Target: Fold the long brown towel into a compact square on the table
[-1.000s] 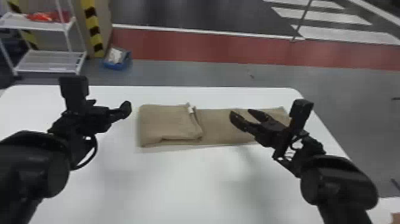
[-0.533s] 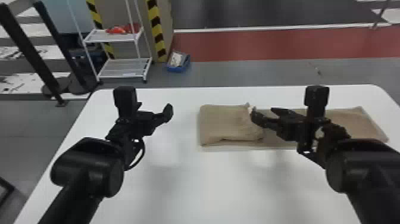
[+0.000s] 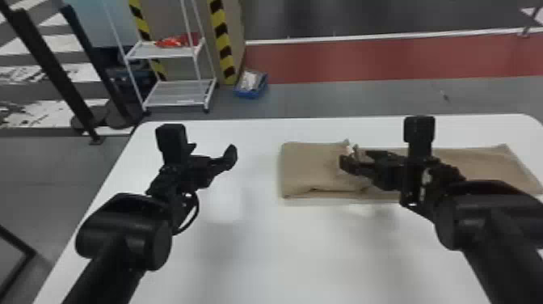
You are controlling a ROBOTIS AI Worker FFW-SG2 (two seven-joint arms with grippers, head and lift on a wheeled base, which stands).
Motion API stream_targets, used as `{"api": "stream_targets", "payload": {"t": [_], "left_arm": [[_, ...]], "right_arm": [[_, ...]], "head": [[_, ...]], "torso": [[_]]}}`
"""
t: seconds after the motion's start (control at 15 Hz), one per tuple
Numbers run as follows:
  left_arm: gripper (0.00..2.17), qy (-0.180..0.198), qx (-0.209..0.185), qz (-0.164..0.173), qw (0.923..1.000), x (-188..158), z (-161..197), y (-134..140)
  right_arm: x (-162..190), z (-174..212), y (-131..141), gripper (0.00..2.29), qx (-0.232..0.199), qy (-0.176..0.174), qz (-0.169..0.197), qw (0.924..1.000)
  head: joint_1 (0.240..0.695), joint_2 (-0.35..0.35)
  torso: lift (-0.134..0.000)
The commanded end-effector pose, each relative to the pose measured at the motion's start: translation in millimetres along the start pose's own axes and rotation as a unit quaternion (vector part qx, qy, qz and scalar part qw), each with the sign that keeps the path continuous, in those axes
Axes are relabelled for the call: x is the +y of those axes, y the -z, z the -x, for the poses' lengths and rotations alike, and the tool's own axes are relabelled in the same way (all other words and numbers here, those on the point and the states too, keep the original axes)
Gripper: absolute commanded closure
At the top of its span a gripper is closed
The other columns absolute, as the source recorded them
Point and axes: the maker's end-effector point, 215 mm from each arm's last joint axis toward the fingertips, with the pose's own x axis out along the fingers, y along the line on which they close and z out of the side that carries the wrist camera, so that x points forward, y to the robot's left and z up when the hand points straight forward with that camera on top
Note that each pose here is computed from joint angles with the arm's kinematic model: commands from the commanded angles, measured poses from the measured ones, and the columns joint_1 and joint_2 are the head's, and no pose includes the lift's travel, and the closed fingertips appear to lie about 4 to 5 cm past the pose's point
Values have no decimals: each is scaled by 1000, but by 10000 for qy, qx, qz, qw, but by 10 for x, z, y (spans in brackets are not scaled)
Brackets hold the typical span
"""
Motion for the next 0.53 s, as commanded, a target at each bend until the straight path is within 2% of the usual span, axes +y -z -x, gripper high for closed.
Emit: {"api": "stream_targets", "payload": {"t": [0.0, 0.13, 0.33, 0.47], "left_arm": [[39, -27, 1, 26, 10000, 48, 12, 12], [39, -15, 2, 33, 10000, 40, 16, 15], [39, 2, -1, 44, 10000, 23, 20, 14], [39, 25, 15, 35, 10000, -5, 21, 25]], "right_arm": [[46, -24, 45, 397, 75, -24, -5, 10000], [40, -9, 185, 407, 271, -25, -92, 9996], [-18, 35, 268, 407, 318, 23, -143, 9994], [-36, 45, 264, 599, 336, 7, -140, 9993]], "head": [[695, 143], [695, 155], [695, 156], [695, 153]], "torso": [[-128], [-128], [-128], [-128]]}}
